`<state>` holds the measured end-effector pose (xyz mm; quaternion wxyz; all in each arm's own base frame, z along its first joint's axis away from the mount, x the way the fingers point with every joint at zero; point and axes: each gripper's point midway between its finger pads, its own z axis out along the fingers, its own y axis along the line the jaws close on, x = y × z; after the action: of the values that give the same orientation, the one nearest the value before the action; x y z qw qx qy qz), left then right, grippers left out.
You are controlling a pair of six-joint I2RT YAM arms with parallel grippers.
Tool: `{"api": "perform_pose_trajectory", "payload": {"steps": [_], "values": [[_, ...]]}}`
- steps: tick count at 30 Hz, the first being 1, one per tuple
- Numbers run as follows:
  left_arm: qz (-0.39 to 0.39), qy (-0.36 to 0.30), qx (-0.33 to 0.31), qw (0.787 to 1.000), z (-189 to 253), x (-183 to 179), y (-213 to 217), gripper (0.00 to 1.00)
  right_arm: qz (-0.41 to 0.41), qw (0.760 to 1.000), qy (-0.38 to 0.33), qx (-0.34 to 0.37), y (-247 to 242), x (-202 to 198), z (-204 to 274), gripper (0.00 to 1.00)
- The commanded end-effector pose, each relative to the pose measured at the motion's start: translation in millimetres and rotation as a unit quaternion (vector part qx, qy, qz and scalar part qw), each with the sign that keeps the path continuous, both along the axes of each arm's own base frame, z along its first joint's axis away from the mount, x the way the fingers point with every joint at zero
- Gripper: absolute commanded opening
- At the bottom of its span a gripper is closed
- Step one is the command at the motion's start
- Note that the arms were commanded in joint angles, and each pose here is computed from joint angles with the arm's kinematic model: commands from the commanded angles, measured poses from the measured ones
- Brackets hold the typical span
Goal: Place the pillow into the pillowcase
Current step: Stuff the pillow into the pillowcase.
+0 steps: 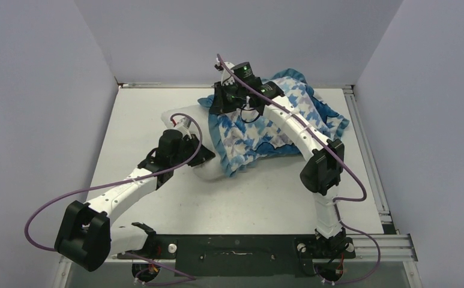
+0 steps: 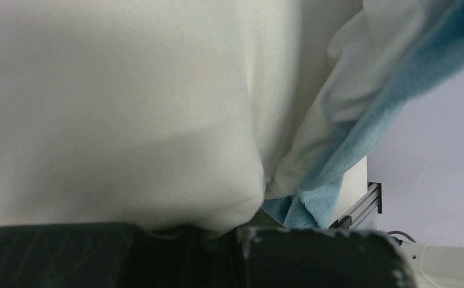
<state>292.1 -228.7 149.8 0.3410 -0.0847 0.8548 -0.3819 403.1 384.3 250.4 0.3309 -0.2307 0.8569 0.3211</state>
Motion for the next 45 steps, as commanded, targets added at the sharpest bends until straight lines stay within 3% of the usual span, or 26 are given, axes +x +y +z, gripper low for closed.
{"api": "perform_pose_trajectory", "payload": {"steps": [1,4,6,8,12,13,17,19,20,24,28,30,34,37,40,45], "values": [[-0.024,-0.080,-0.041,0.996,58,15,-19,0.00,0.190,0.958,0.025,0.213,62,-87,103,0.05],[-0.021,-0.107,-0.062,0.992,78,25,-25,0.00,0.258,0.924,0.059,0.277,83,-126,126,0.05],[-0.017,-0.121,-0.077,0.990,90,30,-28,0.00,0.276,0.914,0.074,0.289,96,-149,125,0.05],[-0.012,-0.133,-0.087,0.987,100,33,-28,0.00,0.263,0.920,0.081,0.280,98,-150,113,0.05],[-0.003,-0.138,-0.104,0.985,111,34,-27,0.00,0.155,0.965,0.062,0.202,72,-101,70,0.06],[0.002,-0.137,-0.110,0.984,114,34,-26,0.00,0.124,0.973,0.059,0.187,60,-84,63,0.11],[0.022,-0.137,-0.140,0.980,126,35,-23,0.00,0.013,0.989,0.029,0.144,0,-29,59,0.77],[0.034,-0.136,-0.155,0.978,131,39,-21,0.00,-0.042,0.993,0.000,0.114,-35,-12,63,0.99],[0.039,-0.137,-0.160,0.977,133,41,-20,0.00,-0.068,0.993,-0.013,0.100,-52,-8,65,0.91],[0.047,-0.135,-0.173,0.974,137,51,-22,0.00,-0.180,0.981,-0.013,0.073,-130,3,61,0.90],[0.042,-0.132,-0.179,0.974,141,57,-26,0.00,-0.263,0.957,0.075,0.092,-196,-4,17,0.90],[0.036,-0.133,-0.186,0.973,147,58,-29,0.00,-0.277,0.942,0.143,0.125,-205,-12,-14,0.90],[0.026,-0.141,-0.198,0.970,163,58,-33,0.00,-0.266,0.906,0.262,0.200,-184,-25,-63,0.90],[0.022,-0.154,-0.207,0.966,178,57,-33,0.00,-0.237,0.892,0.300,0.242,-151,-24,-76,0.90],[0.021,-0.161,-0.215,0.963,188,55,-32,0.00,-0.190,0.888,0.319,0.272,-107,-17,-74,0.90],[0.027,-0.157,-0.221,0.962,188,49,-28,0.00,-0.139,0.880,0.290,0.350,-54,9,-37,0.90]]}}
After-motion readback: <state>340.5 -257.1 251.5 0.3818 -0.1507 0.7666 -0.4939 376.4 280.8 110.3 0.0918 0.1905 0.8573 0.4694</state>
